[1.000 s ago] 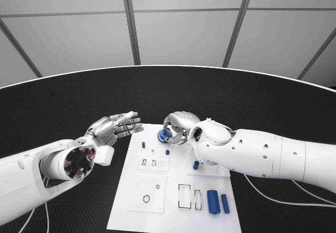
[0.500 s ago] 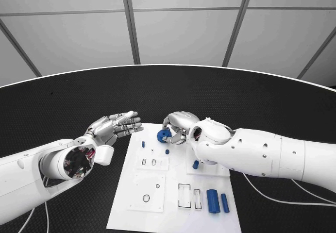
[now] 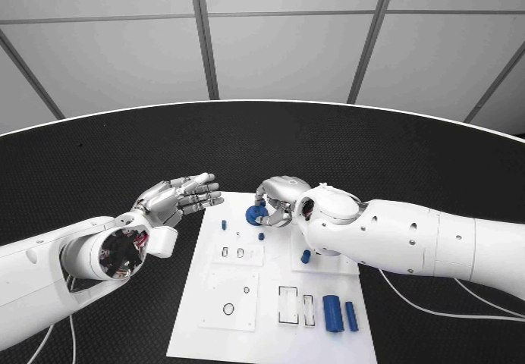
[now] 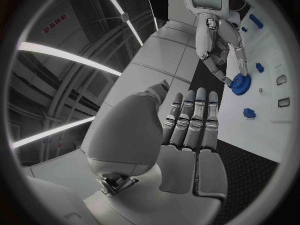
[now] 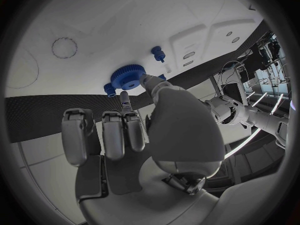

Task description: Assemble the parts on the task board

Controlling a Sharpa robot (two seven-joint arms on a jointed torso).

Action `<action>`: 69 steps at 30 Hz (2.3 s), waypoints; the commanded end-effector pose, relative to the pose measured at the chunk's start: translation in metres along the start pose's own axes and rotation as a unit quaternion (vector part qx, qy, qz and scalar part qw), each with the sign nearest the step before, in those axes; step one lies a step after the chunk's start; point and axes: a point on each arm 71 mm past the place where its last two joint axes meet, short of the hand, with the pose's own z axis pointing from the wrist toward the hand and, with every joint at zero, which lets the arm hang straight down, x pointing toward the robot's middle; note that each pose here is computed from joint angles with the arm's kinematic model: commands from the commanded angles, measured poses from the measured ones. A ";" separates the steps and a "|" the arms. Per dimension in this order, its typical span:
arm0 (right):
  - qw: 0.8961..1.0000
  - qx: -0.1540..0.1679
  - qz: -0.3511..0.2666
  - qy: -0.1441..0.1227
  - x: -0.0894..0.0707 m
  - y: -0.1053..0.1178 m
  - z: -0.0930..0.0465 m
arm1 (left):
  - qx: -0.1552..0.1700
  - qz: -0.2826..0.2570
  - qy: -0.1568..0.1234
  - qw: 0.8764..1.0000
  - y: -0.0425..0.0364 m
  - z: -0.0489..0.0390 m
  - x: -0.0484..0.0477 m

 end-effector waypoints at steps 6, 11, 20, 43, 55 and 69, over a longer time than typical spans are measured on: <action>0.999 -0.009 0.021 -0.037 -0.007 -0.004 -0.008 | 0.000 0.000 0.000 1.000 -0.0001 0.0000 -0.0005; 0.994 -0.024 0.068 -0.083 -0.017 -0.014 -0.027 | 0.000 0.000 -0.002 1.000 -0.0006 0.0002 -0.0029; 0.985 -0.002 0.128 -0.111 -0.033 -0.067 -0.079 | -0.001 0.000 -0.002 1.000 -0.0007 0.0019 -0.0059; 0.975 0.103 0.165 -0.106 -0.014 -0.166 -0.138 | -0.003 -0.001 0.002 1.000 0.0003 0.0051 -0.0075; 0.973 0.140 0.167 -0.082 0.012 -0.162 -0.141 | -0.003 -0.001 0.000 1.000 0.0000 0.0044 -0.0087; 0.971 0.153 0.164 -0.078 0.025 -0.154 -0.138 | -0.004 -0.001 0.000 1.000 -0.0001 0.0036 -0.0093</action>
